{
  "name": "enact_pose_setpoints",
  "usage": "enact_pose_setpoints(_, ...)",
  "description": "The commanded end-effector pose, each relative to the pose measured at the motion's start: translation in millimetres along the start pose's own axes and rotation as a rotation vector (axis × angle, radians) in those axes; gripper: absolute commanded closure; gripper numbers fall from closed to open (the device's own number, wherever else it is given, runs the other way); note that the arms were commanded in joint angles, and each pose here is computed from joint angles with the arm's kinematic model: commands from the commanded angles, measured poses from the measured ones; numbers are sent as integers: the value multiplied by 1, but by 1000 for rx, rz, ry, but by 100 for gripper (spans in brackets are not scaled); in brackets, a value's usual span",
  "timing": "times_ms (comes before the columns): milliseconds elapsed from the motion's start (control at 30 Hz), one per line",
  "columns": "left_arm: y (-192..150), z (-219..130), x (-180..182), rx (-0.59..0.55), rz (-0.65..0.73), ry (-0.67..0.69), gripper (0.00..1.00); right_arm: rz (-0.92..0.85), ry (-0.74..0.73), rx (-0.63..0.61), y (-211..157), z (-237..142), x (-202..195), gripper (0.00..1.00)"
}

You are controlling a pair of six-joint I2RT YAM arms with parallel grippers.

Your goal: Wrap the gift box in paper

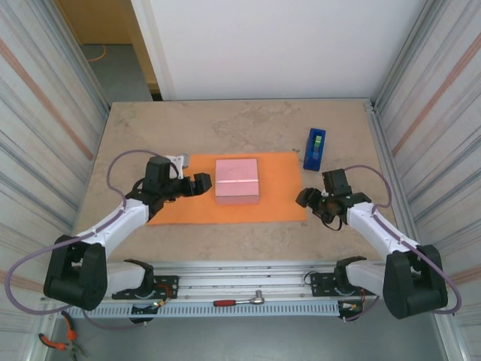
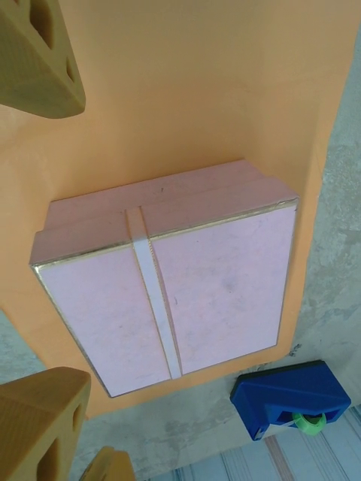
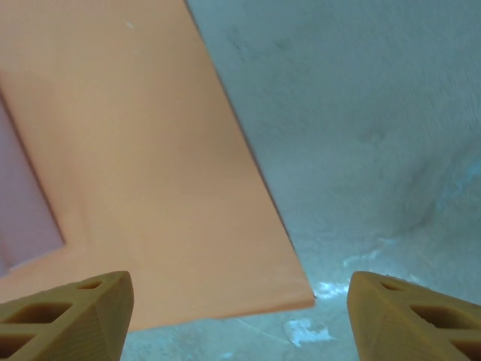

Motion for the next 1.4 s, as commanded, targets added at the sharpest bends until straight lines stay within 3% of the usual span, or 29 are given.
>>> enact_pose_setpoints(0, -2, -3, -2, 1, -4, -4, 13, 33, -27, 34, -9, 10, -9, 31)
enact_pose_setpoints(500, 0, 2, -3, 19, -7, -19, 13, -15, -27, 76, -29, 26, 8, 44)
enact_pose_setpoints(1033, 0, 1, -5, 14, -1, -37, 12, 24, -98, 9, -35, 14, -9, 45)
enact_pose_setpoints(1367, 1, 0, -6, 13, 3, -37, 12, 39, -84, 21, -33, 22, -5, 52)
Point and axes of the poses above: each hand's point on the last joint's axis, 136 mm out from that joint toward the fingers, its own z axis out along the fingers, its own x axis along the line the jaws close on, y = z × x, the point moved 6 cm from there along -z, back along the fingers, and after that the axes turned 5 degrees about -z, right-handed, at the moved point
